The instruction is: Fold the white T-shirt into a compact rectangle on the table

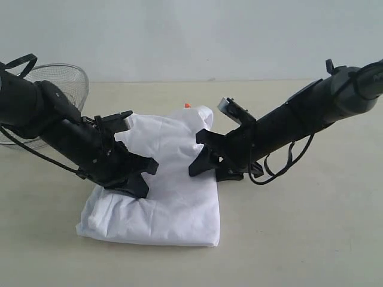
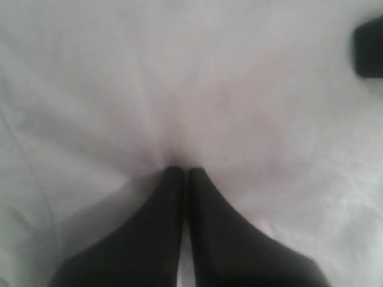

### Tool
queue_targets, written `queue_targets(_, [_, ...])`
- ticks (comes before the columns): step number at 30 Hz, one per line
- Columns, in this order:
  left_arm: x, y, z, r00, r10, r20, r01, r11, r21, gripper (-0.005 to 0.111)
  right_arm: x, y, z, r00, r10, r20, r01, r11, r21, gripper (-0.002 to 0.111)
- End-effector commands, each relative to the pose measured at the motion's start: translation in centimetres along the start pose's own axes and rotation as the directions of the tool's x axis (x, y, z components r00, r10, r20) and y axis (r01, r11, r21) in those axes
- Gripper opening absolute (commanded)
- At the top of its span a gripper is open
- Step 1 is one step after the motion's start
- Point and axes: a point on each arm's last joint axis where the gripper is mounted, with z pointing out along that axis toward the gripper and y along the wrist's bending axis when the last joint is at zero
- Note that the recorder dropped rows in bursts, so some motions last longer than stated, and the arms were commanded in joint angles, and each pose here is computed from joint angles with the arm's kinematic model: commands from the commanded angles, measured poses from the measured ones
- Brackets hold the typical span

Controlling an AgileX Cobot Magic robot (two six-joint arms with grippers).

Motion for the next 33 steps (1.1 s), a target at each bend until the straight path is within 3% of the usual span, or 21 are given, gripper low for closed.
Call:
queue_targets(1, [0.6, 0.6, 1.0, 0.999, 0.008, -0.037, -0.009, 1.0, -0.027, 0.004, 1.3, 0.4, 2.1, 0.997, -0.057, -0.052, 0.059, 0.997, 0.041, 0.044])
queue_targets(9, [0.7, 0.5, 1.0, 0.999, 0.008, -0.047, -0.009, 1.0, -0.019, 0.004, 1.5, 0.9, 2.8, 0.997, -0.073, -0.036, 0.075, 0.995, 0.07, 0.041])
queue_targets(11, [0.7, 0.5, 1.0, 0.999, 0.008, -0.048, -0.009, 1.0, -0.019, 0.004, 1.3, 0.7, 2.8, 0.997, -0.072, -0.023, 0.073, 0.994, 0.084, 0.029])
queue_targets(14, [0.7, 0.5, 1.0, 0.999, 0.008, -0.054, -0.008, 1.0, -0.014, 0.004, 1.1, 0.6, 2.8, 0.998, -0.062, -0.002, 0.062, 0.993, 0.103, 0.002])
queue_targets(25, [0.8, 0.5, 1.0, 0.998, 0.011, -0.056, -0.012, 1.0, -0.015, 0.004, -0.4, -1.6, -1.0, 0.999, 0.028, 0.038, -0.03, 0.998, 0.06, 0.0])
queue_targets(33, [0.2, -0.5, -0.6, 1.0, 0.017, -0.008, -0.017, 1.0, 0.007, 0.004, -3.2, -1.7, -4.3, 0.998, -0.034, 0.06, 0.032, 0.999, 0.025, 0.0])
